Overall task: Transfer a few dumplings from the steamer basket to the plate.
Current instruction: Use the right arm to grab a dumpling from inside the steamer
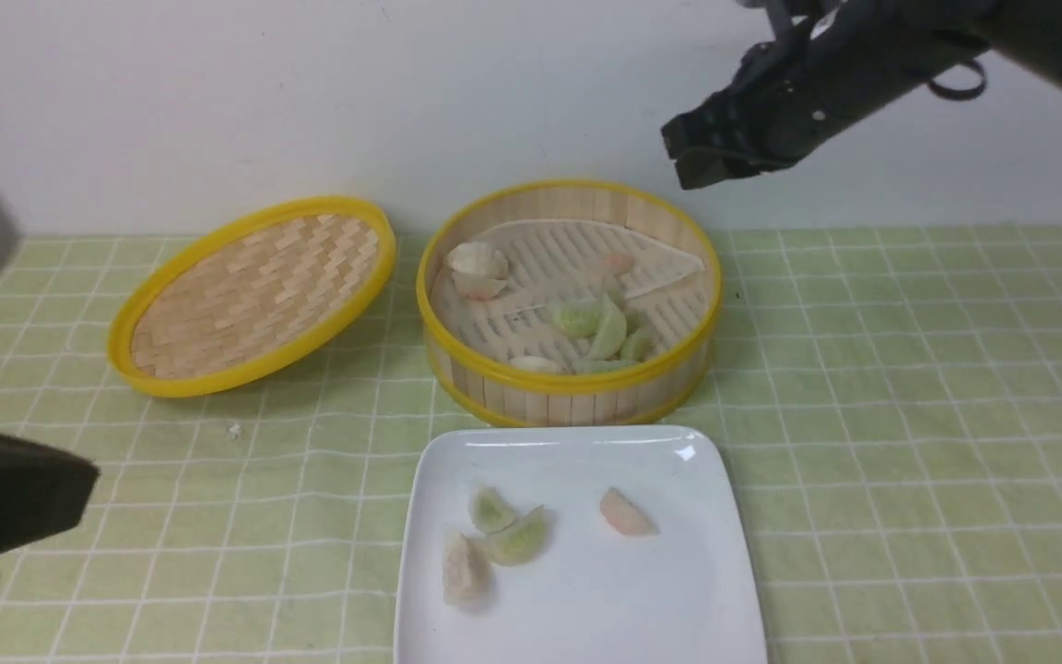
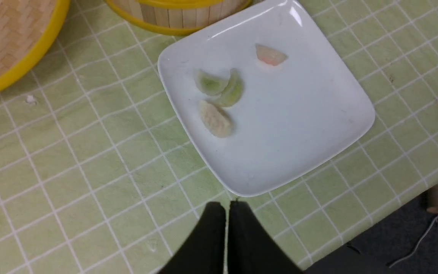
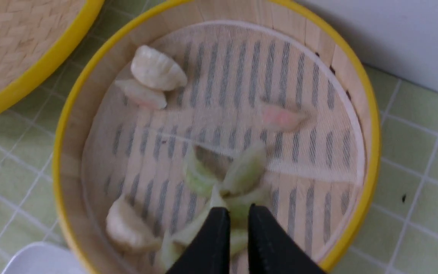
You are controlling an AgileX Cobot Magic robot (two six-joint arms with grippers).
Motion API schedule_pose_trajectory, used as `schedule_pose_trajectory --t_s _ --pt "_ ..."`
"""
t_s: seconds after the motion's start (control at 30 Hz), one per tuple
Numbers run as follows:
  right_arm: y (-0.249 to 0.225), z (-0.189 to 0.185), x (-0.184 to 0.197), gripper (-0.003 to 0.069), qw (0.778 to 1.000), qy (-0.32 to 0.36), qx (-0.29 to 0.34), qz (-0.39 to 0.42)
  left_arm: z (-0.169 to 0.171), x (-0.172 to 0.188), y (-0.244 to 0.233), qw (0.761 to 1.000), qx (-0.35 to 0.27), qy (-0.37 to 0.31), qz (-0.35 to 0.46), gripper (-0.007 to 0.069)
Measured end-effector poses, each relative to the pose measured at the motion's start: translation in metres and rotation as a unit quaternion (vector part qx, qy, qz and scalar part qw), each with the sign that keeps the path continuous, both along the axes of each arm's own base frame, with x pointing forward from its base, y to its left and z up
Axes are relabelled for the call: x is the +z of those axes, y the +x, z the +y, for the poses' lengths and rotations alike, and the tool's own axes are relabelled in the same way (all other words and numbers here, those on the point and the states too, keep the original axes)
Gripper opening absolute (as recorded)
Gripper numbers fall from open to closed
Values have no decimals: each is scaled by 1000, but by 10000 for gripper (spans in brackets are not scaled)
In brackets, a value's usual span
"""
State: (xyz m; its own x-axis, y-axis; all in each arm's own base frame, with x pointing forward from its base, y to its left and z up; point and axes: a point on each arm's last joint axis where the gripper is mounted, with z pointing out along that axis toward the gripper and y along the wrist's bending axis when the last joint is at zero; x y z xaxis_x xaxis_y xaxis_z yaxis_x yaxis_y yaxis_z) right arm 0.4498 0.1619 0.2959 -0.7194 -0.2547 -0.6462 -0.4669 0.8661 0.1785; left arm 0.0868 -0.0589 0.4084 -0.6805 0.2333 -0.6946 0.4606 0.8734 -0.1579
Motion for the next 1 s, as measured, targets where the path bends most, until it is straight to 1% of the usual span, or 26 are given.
schedule_pose_trajectory --t_s 0.03,0.07,0.1,0.13,0.17,0.3,0.33,0.37,0.4,0.5,0.67,0.8,0.87,0.93,0.97,1.0 --pt "4 1 -3 96 1000 0 0 -1 2 1 -3 1000 4 -4 -2 -6" --pt "18 6 -16 131 1000 -4 4 -4 8 3 -12 1000 17 -17 -15 -6" --pt "25 8 -19 153 1000 -6 9 -12 11 4 -15 999 24 -22 -18 -6" --pt "35 12 -32 198 1000 -11 14 -14 15 6 -20 998 38 -31 -27 -6" --pt "41 13 -38 225 1000 -14 20 -19 19 7 -23 998 47 -34 -31 -6" --pt "61 23 -61 361 998 -29 44 -43 27 6 -27 996 82 -24 -29 -6" --pt "63 24 -65 367 998 -31 45 -41 27 6 -27 996 83 -23 -28 -6" --pt "66 27 -73 402 997 -35 53 -46 29 5 -26 995 92 -17 -28 -6" --pt "70 30 -79 421 996 -38 57 -50 30 5 -26 995 96 -13 -28 -6" --pt "75 38 -102 448 995 -46 67 -52 33 5 -25 994 107 -3 -32 -6" --pt "78 45 -137 456 993 -69 82 -48 35 5 -24 992 124 -2 -34 -6" --pt "80 48 -146 448 991 -89 87 -57 35 5 -24 991 129 -4 -32 -6" --pt "80 49 -146 416 989 -97 89 -65 35 5 -24 991 129 -5 -32 -6" --pt "80 50 -145 354 987 -109 90 -74 35 5 -24 991 129 -5 -32 -6" --pt "81 51 -144 303 987 -112 87 -81 35 5 -24 991 129 -5 -32 -6" --pt "81 51 -144 293 986 -113 84 -84 35 5 -24 991 129 -5 -32 -6"
